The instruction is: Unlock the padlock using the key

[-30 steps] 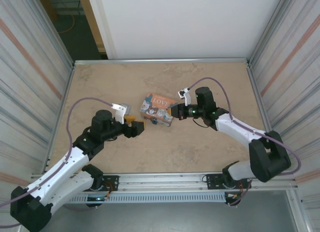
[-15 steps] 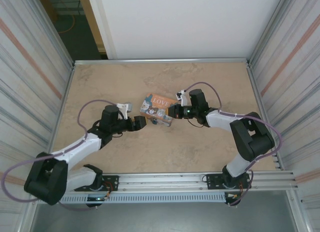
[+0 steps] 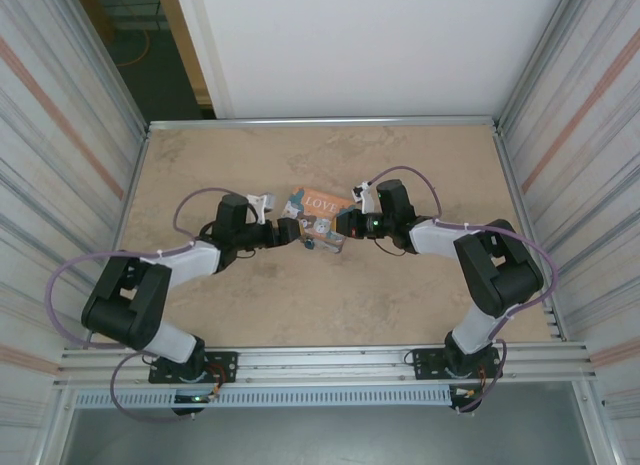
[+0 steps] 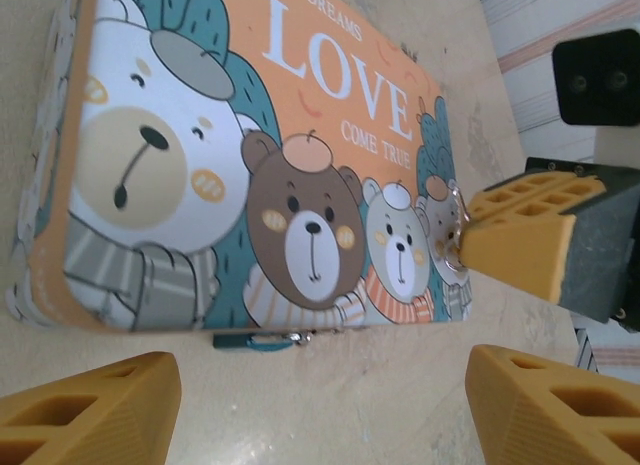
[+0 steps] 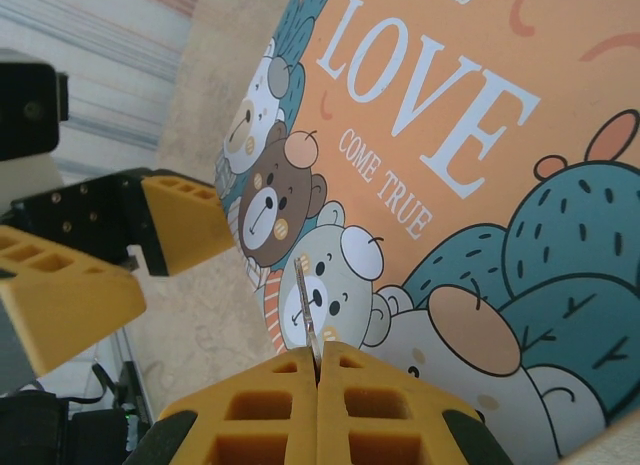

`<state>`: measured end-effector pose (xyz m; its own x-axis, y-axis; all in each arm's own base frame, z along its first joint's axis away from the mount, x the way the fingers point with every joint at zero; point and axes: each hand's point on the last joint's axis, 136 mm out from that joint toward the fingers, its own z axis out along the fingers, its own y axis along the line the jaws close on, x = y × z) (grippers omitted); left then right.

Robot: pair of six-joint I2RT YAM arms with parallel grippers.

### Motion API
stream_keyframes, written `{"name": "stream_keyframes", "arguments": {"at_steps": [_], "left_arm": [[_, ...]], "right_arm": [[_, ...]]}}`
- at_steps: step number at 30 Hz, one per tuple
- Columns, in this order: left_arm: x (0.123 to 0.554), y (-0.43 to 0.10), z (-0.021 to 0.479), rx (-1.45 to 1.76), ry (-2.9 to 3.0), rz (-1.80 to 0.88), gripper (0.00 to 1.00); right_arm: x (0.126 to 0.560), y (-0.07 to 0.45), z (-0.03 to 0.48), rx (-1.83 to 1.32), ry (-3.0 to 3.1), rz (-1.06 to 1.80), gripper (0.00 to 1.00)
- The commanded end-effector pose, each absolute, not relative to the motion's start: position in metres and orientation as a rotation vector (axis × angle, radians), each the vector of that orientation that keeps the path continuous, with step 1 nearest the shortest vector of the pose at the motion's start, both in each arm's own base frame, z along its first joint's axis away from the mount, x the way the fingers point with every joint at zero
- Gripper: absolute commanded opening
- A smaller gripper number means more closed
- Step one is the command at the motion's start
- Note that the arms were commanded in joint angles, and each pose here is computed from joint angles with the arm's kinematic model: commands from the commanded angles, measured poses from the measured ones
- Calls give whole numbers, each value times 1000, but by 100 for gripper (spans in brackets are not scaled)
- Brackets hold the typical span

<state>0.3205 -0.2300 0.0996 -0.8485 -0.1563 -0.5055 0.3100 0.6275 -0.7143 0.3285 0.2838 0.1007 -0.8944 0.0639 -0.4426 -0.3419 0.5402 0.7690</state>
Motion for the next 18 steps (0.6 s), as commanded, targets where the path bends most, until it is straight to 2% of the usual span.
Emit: {"name": "stream_keyframes", "arguments": {"at_steps": [1, 11, 18], "left_arm": [[335, -239, 113, 177, 2258, -1197, 75], [361, -249, 110, 203, 2252, -1220, 74], [353, -242, 103, 228, 2264, -1163, 72]], "right_arm": [[334, 280, 90, -190, 2400, 1281, 0], [335, 280, 88, -178, 2408, 1273, 0], [336, 280, 90, -172, 2405, 1270, 0]]}}
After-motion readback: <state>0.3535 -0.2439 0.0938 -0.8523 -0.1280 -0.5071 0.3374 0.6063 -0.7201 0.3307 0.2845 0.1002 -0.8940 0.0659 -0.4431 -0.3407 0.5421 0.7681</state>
